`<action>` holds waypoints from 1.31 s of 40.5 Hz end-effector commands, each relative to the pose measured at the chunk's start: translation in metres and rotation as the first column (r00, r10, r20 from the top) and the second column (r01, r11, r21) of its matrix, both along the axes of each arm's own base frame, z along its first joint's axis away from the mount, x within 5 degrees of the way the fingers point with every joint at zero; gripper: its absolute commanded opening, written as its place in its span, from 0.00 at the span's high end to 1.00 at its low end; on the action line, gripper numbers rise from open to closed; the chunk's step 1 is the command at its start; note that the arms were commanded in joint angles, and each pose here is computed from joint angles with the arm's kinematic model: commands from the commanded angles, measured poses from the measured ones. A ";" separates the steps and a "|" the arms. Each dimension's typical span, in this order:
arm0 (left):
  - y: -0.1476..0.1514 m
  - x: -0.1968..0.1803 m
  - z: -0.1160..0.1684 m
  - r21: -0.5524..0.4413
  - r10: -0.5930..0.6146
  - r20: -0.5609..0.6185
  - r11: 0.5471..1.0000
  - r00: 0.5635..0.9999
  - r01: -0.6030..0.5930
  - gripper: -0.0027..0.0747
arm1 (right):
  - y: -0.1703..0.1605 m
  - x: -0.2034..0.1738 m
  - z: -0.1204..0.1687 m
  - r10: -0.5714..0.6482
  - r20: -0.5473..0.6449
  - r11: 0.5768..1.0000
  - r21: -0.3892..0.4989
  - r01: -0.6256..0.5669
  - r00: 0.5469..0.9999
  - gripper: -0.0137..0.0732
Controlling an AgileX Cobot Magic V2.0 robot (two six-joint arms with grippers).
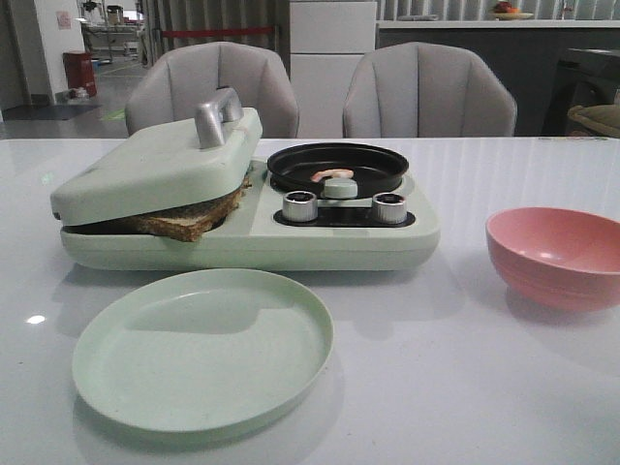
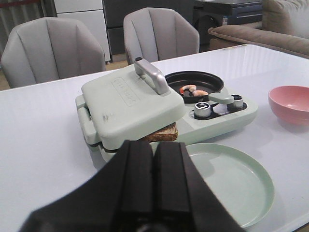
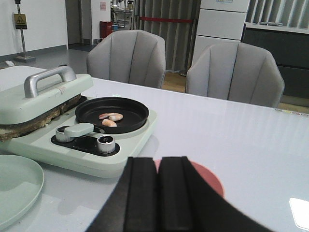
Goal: Make breakfast with bread and shrimp
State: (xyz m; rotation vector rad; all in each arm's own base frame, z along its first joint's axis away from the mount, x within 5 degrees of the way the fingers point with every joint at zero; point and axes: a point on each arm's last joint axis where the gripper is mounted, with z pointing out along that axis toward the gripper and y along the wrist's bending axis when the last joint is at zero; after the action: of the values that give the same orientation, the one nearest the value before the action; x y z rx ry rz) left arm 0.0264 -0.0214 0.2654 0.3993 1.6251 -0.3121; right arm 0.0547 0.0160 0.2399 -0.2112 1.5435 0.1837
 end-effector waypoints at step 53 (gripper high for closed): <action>0.013 0.028 -0.060 -0.208 0.301 0.114 0.939 0.947 -0.274 0.91 | -0.003 -0.001 0.016 -0.035 0.100 0.999 0.029 0.032 0.994 0.88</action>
State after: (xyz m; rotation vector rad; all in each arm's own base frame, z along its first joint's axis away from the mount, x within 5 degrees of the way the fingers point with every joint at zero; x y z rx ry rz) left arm 0.0556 -0.0082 0.2055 0.0421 1.5589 -0.1900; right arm 0.0547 0.0160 0.2399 -0.2120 1.5434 0.1829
